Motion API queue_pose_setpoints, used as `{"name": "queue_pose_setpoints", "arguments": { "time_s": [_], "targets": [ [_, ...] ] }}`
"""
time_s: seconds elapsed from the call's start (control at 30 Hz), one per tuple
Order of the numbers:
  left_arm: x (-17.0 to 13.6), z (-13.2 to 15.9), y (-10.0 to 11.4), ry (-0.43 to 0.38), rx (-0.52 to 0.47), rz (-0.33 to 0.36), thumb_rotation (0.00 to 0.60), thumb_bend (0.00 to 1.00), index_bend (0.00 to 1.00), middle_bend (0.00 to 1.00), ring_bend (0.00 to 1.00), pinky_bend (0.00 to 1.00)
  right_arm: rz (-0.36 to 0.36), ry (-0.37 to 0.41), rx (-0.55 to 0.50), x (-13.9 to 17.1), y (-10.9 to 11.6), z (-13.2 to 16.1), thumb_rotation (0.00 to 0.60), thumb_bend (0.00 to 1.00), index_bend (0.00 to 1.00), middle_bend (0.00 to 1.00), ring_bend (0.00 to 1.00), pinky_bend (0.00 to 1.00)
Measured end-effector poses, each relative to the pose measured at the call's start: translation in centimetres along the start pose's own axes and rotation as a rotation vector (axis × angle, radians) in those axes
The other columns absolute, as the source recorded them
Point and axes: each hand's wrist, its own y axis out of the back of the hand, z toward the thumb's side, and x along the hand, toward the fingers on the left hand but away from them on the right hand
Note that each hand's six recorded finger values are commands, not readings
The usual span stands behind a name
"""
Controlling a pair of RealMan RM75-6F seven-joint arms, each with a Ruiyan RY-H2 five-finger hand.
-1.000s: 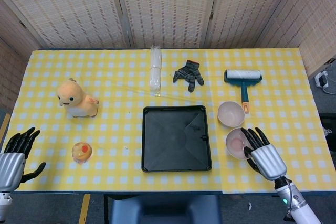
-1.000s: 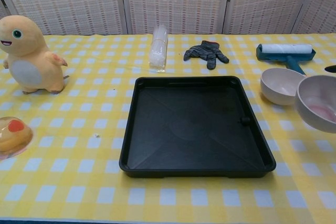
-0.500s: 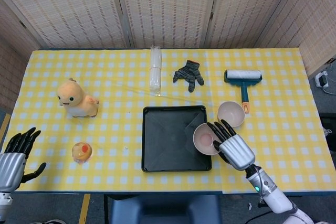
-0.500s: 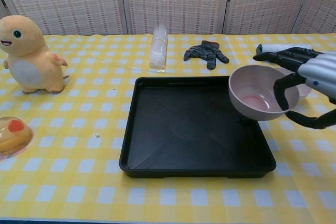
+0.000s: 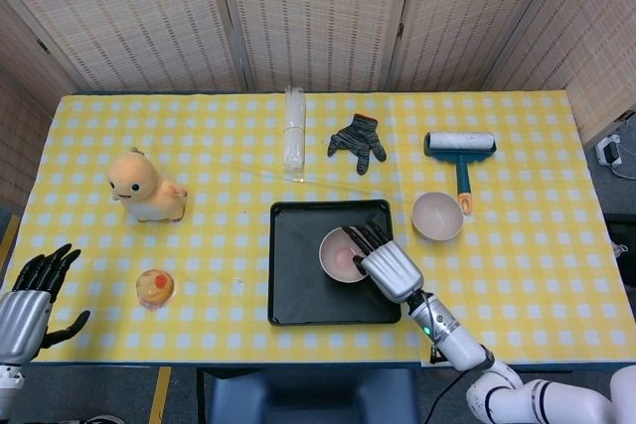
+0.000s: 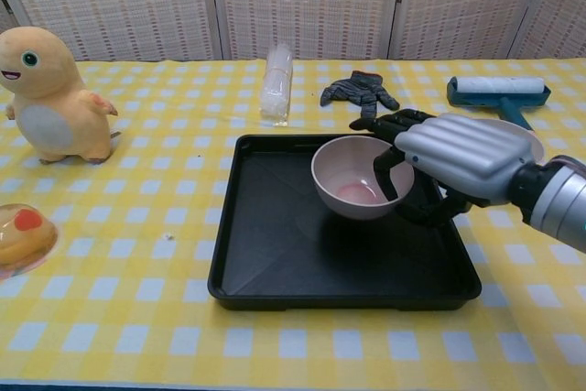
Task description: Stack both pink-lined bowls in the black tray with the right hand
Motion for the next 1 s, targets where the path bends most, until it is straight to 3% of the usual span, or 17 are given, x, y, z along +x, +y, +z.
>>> {"name": "queue_pose_setpoints", "arguments": {
  "time_s": [0.27,0.63,0.8,1.0],
  "targets": [
    [0.2,0.2,-0.1,-0.01,-0.005,-0.002,0.6,0.32,0.0,0.08,0.12,0.11,0.004,0.01,-0.039,-1.7,-0.9,0.4,0.6,0.44,0.64,0.07,0.08,0.0],
    [0.1,0.0,0.1,-0.009,-0.01,0.007,0.6,0.32,0.0,0.08,0.12,0.11,0.034,0.029,-0.071,-2.2,-1.5,0.7,0.6,0.44,0.32,0.0,0.05,0.0],
    [0.0,0.0,0.2,-0.009,-0.009,0.009,0.6,0.32,0.0,0.08,0.12,0.11,0.016,0.03,-0.062,-1.4,-0.8,0.4,0.6,0.44,0.21,0.0,0.03,0.0],
    [0.0,0.0,0.1,-0.009,-0.004,0.006,0.6,0.32,0.0,0.08,0.12,0.11,-0.058,-0.014,-0.051,1.0,1.3,-1.7,0.6,0.44,0.18,0.0,0.01,0.0]
  ]
}}
